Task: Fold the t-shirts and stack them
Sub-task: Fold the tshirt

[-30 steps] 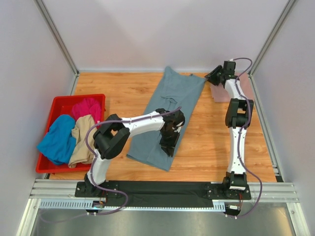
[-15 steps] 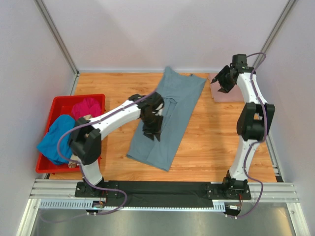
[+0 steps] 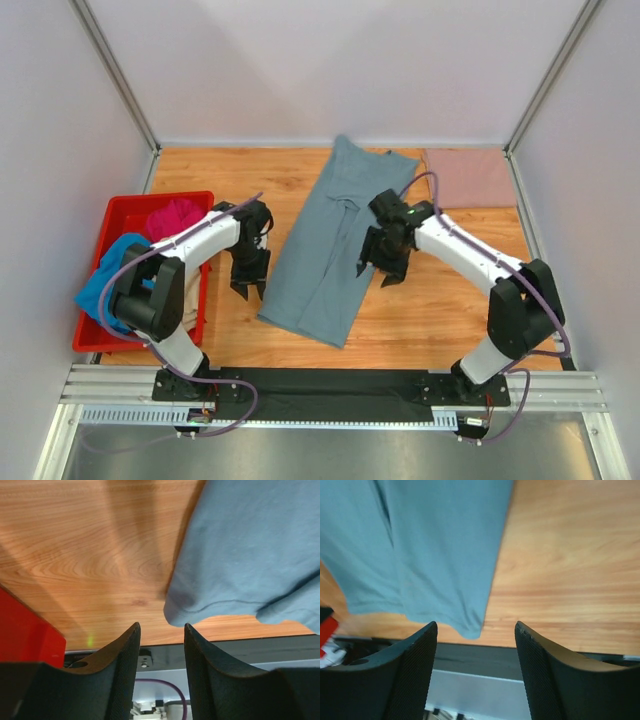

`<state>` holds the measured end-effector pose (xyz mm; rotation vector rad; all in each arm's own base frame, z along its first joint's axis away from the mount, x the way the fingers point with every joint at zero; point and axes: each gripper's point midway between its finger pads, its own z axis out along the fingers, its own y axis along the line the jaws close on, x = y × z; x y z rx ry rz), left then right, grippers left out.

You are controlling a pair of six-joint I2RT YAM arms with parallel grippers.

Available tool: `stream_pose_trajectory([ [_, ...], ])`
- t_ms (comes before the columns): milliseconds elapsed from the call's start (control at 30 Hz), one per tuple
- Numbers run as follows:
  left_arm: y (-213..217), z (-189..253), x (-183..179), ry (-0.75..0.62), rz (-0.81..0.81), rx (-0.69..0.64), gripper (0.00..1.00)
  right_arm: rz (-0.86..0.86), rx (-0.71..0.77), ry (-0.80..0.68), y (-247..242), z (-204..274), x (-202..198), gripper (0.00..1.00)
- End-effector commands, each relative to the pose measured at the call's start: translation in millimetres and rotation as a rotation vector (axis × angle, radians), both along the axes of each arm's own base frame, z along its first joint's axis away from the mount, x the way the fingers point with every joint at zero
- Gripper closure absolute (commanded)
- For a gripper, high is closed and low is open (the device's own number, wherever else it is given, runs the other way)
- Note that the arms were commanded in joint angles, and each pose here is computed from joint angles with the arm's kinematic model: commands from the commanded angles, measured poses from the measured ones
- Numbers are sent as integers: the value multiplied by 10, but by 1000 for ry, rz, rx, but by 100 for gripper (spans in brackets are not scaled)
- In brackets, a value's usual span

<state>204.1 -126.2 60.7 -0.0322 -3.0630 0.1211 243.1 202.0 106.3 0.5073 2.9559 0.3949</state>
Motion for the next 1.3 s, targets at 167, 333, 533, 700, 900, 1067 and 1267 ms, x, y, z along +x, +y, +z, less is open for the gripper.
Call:
stream_pose_trajectory([
  [167, 21, -134, -67, 13, -73, -35, 56, 138, -45, 66, 667, -229, -691, 39],
  [333, 55, -182, -129, 15, -67, -28, 58, 170, -68, 92, 734, -418, -946, 43],
  [533, 331, -193, -103, 9, -29, 137, 63, 158, -3, 103, 866, -606, -997, 44],
  [700, 164, -6, 7, -60, -19, 39, 60, 165, -3, 87, 955, -661, -977, 45],
  [900, -227, 79, -54, -79, -48, -213, 52, 151, -46, 116, 872, -845, -1068, 46],
  [1067, -187, -185, -201, 22, -42, -189, 55, 135, -104, 128, 689, -984, -1136, 57],
  [1267, 87, -396, -381, 109, -4, -22, 61, 139, -139, 147, 566, -1050, -1215, 79],
])
